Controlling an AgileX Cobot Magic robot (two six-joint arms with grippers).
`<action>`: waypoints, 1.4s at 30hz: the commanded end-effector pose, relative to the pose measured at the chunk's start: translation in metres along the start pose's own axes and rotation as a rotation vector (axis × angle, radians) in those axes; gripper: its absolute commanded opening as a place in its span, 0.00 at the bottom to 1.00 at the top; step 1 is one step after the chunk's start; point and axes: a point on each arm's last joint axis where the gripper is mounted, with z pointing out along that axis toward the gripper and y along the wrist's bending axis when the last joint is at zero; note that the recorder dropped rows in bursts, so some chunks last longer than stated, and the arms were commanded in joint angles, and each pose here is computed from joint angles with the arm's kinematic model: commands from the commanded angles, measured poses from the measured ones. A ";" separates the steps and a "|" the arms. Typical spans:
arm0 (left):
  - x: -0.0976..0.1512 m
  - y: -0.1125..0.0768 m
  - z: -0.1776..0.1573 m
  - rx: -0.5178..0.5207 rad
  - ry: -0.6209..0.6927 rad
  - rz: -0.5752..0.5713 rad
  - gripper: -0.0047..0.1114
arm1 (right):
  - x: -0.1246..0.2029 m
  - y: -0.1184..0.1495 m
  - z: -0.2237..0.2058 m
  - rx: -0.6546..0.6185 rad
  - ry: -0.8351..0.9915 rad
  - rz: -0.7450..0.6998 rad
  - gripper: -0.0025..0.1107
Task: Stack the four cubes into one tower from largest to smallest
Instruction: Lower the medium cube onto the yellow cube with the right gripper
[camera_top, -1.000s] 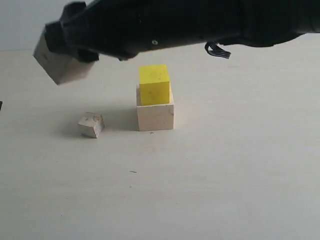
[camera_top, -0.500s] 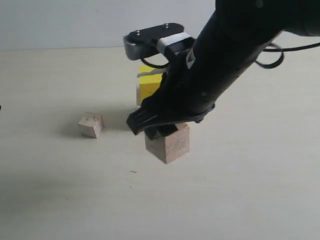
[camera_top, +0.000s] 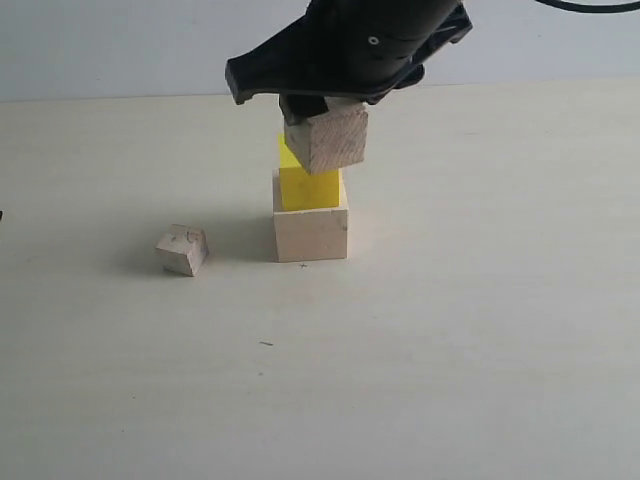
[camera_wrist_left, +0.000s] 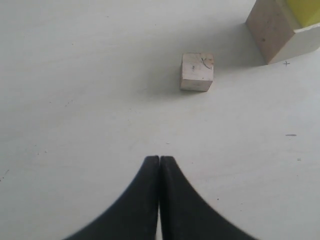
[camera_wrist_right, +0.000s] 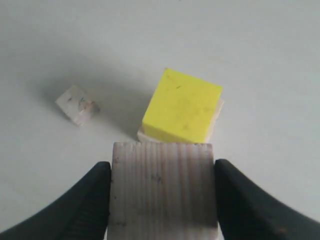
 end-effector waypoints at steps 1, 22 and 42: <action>0.001 0.000 0.000 0.004 0.000 -0.007 0.06 | -0.014 -0.004 0.020 0.125 -0.028 0.022 0.02; 0.001 0.000 0.000 0.007 -0.003 -0.010 0.06 | -0.030 0.001 0.061 0.190 -0.103 0.235 0.02; 0.000 -0.001 0.000 0.012 -0.009 -0.014 0.06 | -0.029 0.004 0.078 0.180 -0.105 0.253 0.02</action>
